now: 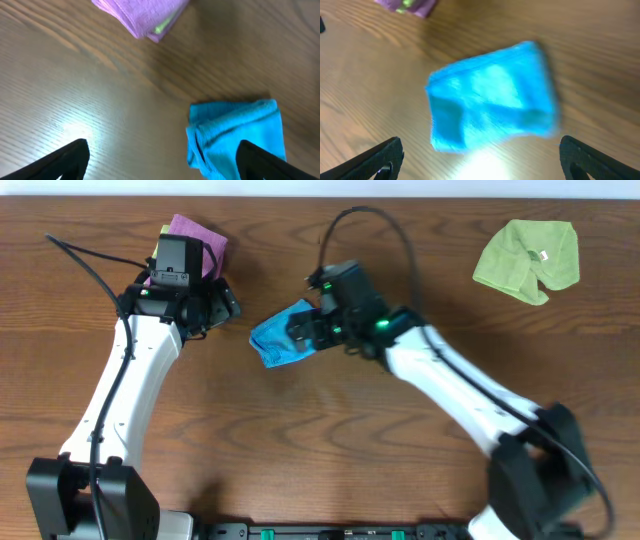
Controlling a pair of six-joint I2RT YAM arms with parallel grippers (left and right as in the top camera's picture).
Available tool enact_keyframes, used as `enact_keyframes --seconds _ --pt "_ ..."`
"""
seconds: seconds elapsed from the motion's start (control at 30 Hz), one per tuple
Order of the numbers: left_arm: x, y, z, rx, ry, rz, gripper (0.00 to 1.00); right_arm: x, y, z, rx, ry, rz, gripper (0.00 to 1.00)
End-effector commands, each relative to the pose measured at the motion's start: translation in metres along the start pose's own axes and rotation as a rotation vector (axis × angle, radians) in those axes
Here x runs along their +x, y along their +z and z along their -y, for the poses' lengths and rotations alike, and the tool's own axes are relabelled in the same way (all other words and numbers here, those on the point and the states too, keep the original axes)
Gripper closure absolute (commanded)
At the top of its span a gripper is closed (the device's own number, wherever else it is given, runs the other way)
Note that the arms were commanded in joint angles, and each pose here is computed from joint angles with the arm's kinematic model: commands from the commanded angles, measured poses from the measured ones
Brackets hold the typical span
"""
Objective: Fold the cloth
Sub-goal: 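Release the folded cloth and retract the right gripper to rest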
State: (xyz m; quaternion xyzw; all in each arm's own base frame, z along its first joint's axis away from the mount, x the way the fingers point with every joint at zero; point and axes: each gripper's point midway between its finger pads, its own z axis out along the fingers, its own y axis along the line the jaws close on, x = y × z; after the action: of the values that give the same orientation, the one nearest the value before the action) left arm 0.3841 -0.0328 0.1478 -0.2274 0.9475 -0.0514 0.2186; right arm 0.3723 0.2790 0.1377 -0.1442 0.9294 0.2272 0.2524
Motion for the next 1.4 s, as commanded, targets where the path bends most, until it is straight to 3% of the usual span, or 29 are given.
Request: enact_keyframes --seconds 0.0,0.33,0.6,0.97,1.37 --pt "0.001 -0.012 0.014 0.081 -0.025 -0.020 0.05 -0.021 -0.044 0.011 0.035 -0.095 0.070 0.01" --pt "0.039 -0.001 0.030 0.200 -0.094 -0.192 0.05 0.020 -0.138 0.071 0.191 -0.103 -0.009 0.01" --pt "0.073 0.020 0.042 0.326 -0.143 -0.301 0.05 0.082 -0.185 0.098 0.245 -0.007 0.079 0.01" --pt "0.102 0.042 0.037 0.354 -0.222 -0.366 0.05 0.158 -0.213 0.093 0.227 0.163 0.211 0.01" --pt "0.128 0.062 0.043 0.406 -0.295 -0.379 0.05 0.169 -0.218 0.091 0.218 0.221 0.230 0.01"
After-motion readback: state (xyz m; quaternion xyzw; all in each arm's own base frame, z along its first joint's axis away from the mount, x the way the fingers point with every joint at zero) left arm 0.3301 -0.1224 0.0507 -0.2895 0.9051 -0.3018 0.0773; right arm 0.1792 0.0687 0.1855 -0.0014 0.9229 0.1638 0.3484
